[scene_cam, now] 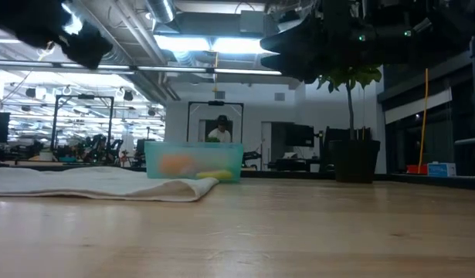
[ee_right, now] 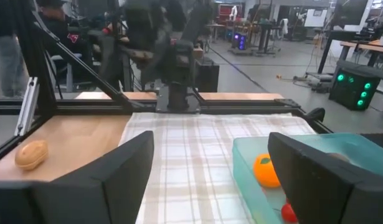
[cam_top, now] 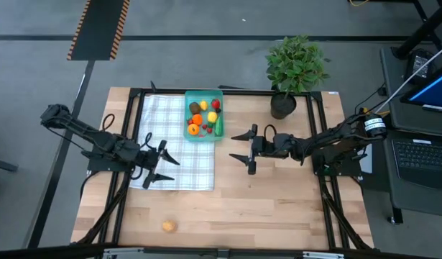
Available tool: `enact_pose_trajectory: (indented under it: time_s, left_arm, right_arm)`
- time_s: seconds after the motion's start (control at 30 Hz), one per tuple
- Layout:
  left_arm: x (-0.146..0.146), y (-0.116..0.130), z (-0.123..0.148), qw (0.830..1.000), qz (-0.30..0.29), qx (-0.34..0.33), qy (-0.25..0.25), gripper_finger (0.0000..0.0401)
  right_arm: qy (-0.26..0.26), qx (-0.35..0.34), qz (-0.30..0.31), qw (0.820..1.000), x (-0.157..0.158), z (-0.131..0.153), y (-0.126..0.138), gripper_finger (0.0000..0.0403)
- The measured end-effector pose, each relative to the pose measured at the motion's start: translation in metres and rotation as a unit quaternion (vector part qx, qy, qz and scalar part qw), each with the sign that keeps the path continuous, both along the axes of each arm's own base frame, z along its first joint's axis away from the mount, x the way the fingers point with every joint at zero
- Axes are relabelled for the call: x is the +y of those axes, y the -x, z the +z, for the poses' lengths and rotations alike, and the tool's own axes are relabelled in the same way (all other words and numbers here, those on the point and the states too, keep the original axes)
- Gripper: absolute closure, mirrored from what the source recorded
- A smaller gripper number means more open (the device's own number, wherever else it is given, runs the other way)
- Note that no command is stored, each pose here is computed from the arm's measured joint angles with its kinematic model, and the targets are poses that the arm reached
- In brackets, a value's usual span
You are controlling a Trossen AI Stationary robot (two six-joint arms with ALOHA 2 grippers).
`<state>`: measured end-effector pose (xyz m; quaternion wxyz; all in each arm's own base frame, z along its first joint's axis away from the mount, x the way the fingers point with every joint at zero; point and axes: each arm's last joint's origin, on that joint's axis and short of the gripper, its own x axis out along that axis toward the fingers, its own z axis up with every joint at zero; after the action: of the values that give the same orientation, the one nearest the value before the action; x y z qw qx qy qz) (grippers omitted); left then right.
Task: Pick and placing Produce into tupperware
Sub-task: Put the brown potato into the blue bin
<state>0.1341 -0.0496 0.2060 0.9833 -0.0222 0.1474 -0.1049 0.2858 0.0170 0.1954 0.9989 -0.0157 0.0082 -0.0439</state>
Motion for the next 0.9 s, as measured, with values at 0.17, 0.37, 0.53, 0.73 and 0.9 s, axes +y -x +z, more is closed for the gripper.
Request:
enact_pose_trajectory:
  time_s: [0.17,0.37,0.53,0.73,0.9]
  left_arm:
    - [-0.018,-0.008,0.015,0.997,-0.004,0.069,-0.02,0.0126]
    - [-0.047,-0.02,0.028,0.984,0.029,0.169,-0.046,0.0126]
    - [-0.077,-0.031,0.036,0.977,0.018,0.207,-0.042,0.0126]
    - [-0.112,-0.042,0.035,0.958,0.033,0.282,-0.042,0.0126]
    - [-0.143,-0.049,0.033,0.938,0.067,0.339,-0.038,0.0126]
  right_arm:
    - [0.0,0.005,0.0,1.0,0.0,-0.001,0.0,0.0087]
    - [-0.013,0.008,0.0,1.0,0.0,-0.002,0.0,0.0087]
    - [-0.013,0.01,0.0,1.0,0.0,-0.002,0.0,0.0087]
    - [-0.013,0.016,0.0,1.0,0.0,-0.003,0.0,0.0087]
    - [-0.024,0.025,-0.001,0.999,0.0,-0.005,0.0,0.0087]
